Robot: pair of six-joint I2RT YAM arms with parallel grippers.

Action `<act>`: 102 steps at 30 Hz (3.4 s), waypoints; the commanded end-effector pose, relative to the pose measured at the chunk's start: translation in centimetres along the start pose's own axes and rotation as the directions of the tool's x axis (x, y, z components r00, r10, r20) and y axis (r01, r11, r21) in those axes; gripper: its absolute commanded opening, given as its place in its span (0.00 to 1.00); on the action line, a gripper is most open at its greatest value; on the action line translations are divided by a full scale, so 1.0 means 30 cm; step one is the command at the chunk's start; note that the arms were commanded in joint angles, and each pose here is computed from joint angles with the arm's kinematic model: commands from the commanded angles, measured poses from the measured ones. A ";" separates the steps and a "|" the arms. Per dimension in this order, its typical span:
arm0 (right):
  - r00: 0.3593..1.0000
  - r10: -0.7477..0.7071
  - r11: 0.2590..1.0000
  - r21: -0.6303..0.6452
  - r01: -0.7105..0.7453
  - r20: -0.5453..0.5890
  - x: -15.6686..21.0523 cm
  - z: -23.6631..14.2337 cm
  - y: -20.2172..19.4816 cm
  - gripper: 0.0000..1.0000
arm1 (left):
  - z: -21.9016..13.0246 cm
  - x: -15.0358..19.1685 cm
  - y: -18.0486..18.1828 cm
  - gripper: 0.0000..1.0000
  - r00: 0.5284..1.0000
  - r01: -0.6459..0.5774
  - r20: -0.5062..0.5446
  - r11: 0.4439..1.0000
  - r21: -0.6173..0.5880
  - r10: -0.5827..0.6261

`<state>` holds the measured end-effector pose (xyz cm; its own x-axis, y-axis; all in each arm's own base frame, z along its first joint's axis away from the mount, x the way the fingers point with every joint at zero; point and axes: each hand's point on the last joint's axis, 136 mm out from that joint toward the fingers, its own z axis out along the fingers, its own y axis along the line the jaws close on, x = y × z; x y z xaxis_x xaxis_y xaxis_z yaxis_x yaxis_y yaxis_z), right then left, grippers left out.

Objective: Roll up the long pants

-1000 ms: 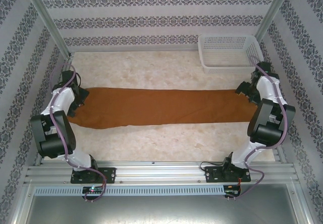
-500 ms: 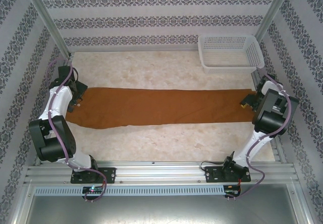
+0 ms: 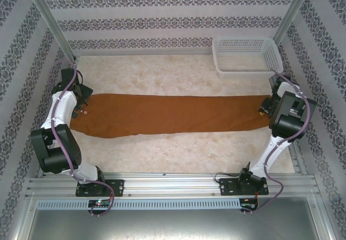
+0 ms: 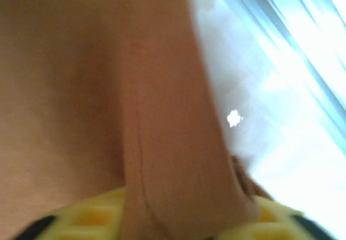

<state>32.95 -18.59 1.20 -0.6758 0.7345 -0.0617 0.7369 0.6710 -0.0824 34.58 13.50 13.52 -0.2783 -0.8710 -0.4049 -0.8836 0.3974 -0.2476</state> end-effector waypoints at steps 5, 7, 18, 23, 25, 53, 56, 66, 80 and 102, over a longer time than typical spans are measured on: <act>0.996 0.017 0.996 0.089 -0.009 -0.083 0.066 0.133 -0.064 0.00 | -0.010 0.017 0.011 1.00 1.000 -0.008 -0.016 1.000 -0.017 0.008; 0.999 0.035 0.993 0.115 -0.031 -0.033 0.044 0.074 -0.097 0.00 | -0.009 0.018 0.001 1.00 1.000 -0.006 -0.021 1.000 -0.007 0.006; 0.906 0.172 0.985 -0.065 -0.159 0.387 -0.113 -0.595 -0.171 0.00 | -0.029 0.025 -0.054 1.00 0.999 0.003 -0.041 0.997 0.076 0.000; 0.859 0.044 0.938 -0.317 0.140 0.510 0.032 -0.921 0.154 0.00 | -0.081 0.021 -0.127 1.00 0.998 -0.045 -0.033 0.982 0.182 0.052; 0.842 0.029 0.843 -0.466 0.268 0.538 0.139 -1.048 0.328 0.00 | -0.116 0.017 -0.178 1.00 0.996 -0.083 -0.015 0.964 0.252 0.089; 0.738 -0.618 0.012 -0.936 0.352 0.270 1.650 -1.068 1.682 0.00 | -0.397 -0.011 -0.182 1.00 0.987 -0.137 0.128 0.904 0.405 0.093; 0.736 -0.629 0.002 -0.947 0.321 0.249 1.701 -1.064 1.697 0.00 | -0.402 -0.007 -0.176 1.00 0.987 -0.143 0.128 0.904 0.404 0.099; 0.650 -0.746 0.064 -0.957 0.284 0.143 1.954 -0.871 1.708 0.88 | -0.394 0.007 -0.161 1.00 0.990 -0.125 0.111 0.909 0.397 0.087; 0.584 -0.712 0.229 -0.657 0.718 0.389 1.402 -0.793 1.438 0.00 | -0.348 0.112 -0.287 0.00 0.996 -0.062 -0.028 0.851 0.521 0.090; 0.538 -0.837 0.439 -0.459 0.773 0.105 1.244 -0.128 1.041 0.00 | 0.290 0.660 -0.474 0.00 0.897 -0.327 -0.270 0.937 0.127 0.350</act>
<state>33.69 30.10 1.83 -0.9873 -0.1160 -0.1088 -0.1510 0.8980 0.4133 42.69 -5.48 2.57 -0.6007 -0.7715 -0.2097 -0.7389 0.6359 -0.2229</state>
